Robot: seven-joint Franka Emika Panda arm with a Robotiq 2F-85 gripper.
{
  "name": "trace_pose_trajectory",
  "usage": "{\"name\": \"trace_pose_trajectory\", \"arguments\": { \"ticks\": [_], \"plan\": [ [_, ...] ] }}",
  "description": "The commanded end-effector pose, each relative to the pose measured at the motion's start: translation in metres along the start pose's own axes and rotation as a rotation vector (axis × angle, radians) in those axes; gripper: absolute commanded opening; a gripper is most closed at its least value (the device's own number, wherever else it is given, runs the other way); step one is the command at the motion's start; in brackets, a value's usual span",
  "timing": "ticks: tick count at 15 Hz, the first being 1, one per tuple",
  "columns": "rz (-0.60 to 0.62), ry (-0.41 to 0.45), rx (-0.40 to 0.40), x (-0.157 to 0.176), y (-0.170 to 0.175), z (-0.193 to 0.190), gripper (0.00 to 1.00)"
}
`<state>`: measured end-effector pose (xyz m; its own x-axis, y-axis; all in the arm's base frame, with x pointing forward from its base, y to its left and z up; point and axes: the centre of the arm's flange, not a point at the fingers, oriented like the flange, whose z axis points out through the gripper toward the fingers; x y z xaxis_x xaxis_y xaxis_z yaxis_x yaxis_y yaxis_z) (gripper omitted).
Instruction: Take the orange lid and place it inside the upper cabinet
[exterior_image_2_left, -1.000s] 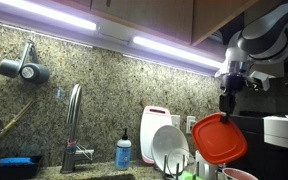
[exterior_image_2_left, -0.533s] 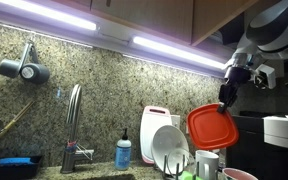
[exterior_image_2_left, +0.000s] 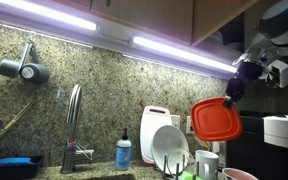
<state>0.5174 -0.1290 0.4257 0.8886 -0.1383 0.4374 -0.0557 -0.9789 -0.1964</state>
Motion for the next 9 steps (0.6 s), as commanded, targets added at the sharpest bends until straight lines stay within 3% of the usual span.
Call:
{"name": "trace_pose_trajectory", "arguments": {
  "ticks": [1,8,9],
  "plan": [
    [-0.011,0.068,0.029,-0.025,0.01,-0.025,0.04],
    [-0.038,0.153,0.079,-0.053,0.03,-0.057,0.04],
    [-0.021,0.106,0.065,-0.035,0.032,-0.046,0.14]
  ]
}}
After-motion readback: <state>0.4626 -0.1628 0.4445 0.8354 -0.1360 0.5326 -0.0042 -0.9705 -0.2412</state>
